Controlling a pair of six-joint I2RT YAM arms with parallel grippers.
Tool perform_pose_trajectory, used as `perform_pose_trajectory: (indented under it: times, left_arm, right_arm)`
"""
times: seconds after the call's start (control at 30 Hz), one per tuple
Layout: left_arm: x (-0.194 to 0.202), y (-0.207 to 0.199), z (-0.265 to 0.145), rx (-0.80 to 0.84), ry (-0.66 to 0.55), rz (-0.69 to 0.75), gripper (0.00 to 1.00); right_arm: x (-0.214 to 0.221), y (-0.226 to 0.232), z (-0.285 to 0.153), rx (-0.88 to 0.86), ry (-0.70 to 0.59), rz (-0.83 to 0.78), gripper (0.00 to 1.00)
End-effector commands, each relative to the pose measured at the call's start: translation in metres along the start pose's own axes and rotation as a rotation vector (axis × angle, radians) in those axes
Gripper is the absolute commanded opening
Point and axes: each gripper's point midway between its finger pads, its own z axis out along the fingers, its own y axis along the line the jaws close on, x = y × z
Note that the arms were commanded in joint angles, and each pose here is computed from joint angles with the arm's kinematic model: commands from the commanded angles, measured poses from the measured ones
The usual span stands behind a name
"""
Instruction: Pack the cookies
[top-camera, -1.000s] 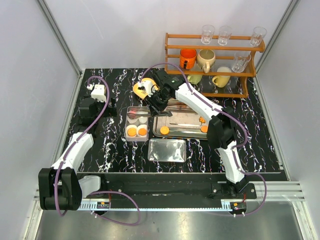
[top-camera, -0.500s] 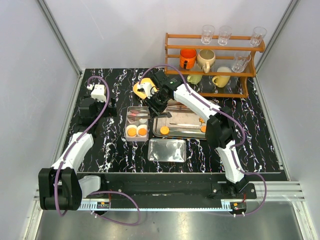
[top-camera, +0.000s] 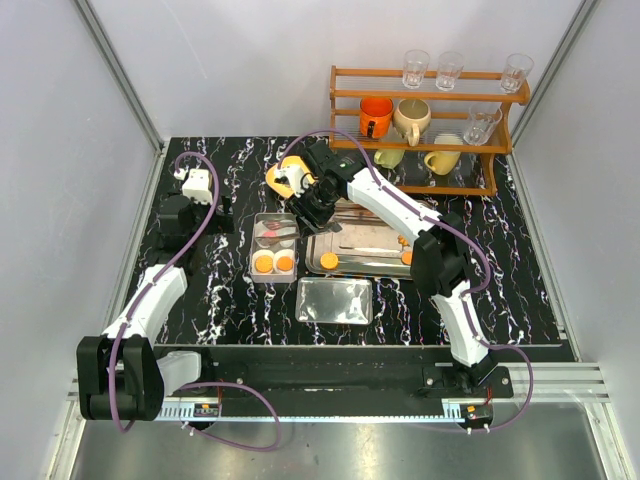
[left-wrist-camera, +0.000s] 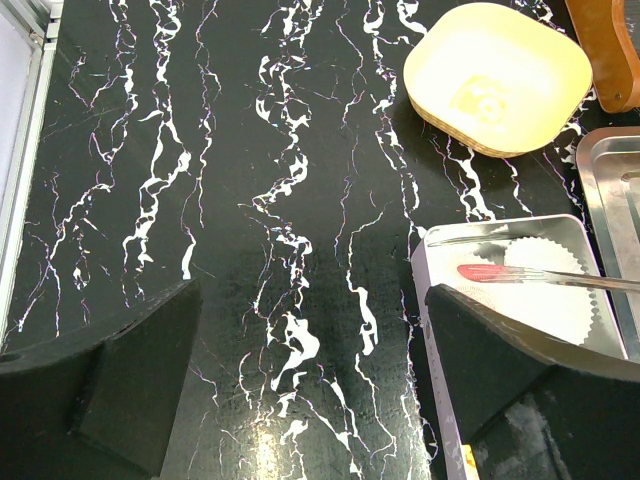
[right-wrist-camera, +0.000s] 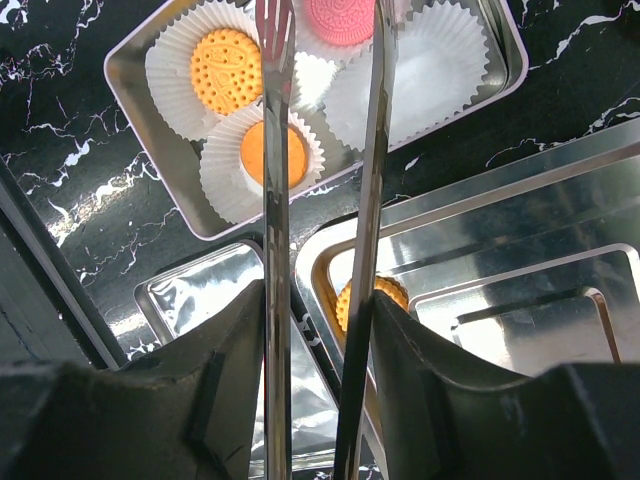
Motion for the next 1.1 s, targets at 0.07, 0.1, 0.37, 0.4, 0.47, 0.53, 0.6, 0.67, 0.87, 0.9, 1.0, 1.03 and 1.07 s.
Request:
perform_pose_trajectory:
  times: [0.07, 0.1, 0.37, 0.4, 0.47, 0.53, 0.6, 0.67, 0.87, 0.9, 1.0, 1.03, 1.07]
  left_arm:
    - [-0.015, 0.002, -0.001, -0.001, -0.066, 0.0, 0.99]
    - [-0.015, 0.001, -0.001, 0.002, -0.066, 0.0, 0.99]
    - [-0.016, 0.001, -0.001, 0.0, -0.067, 0.002, 0.99]
    - [-0.016, 0.001, -0.001, 0.002, -0.069, 0.0, 0.99]
    - [-0.016, 0.001, -0.001, 0.0, -0.067, 0.002, 0.99]
    - [-0.017, 0.001, -0.002, 0.002, -0.069, 0.0, 0.99]
    - [-0.018, 0.0, -0.002, 0.005, -0.071, 0.0, 0.99]
    - [-0.018, 0.0, -0.003, 0.006, -0.074, -0.001, 0.99]
    - [-0.017, 0.0, -0.003, 0.008, -0.072, 0.001, 0.99]
    - [-0.018, 0.0, -0.003, 0.009, -0.074, 0.001, 0.99]
    - [-0.017, -0.001, -0.003, 0.011, -0.072, -0.002, 0.99]
    - [-0.017, -0.001, -0.003, 0.011, -0.071, -0.001, 0.99]
    - [-0.016, -0.001, -0.003, 0.011, -0.071, -0.002, 0.99]
  right_arm:
    - [-0.026, 0.007, -0.02, 0.024, -0.076, -0.04, 0.5]
    - [-0.028, 0.008, -0.022, 0.024, -0.079, -0.043, 0.49]
    - [-0.044, 0.013, -0.045, 0.043, -0.126, -0.054, 0.48]
    - [-0.045, 0.014, -0.048, 0.044, -0.132, -0.056, 0.48]
    - [-0.048, 0.015, -0.053, 0.048, -0.138, -0.057, 0.47]
    - [-0.048, 0.016, -0.058, 0.056, -0.143, -0.061, 0.47]
    - [-0.049, 0.016, -0.066, 0.074, -0.148, -0.066, 0.46]
    - [-0.044, 0.014, -0.07, 0.096, -0.137, -0.073, 0.45]
    - [-0.022, 0.006, -0.09, 0.179, -0.121, -0.068, 0.45]
    - [-0.02, 0.006, -0.101, 0.195, -0.136, -0.067, 0.45]
    - [-0.001, -0.004, -0.115, 0.229, -0.133, -0.031, 0.45]
    - [0.012, -0.009, -0.115, 0.233, -0.114, -0.011, 0.45]
    - [0.016, -0.011, -0.119, 0.237, -0.117, -0.002, 0.45]
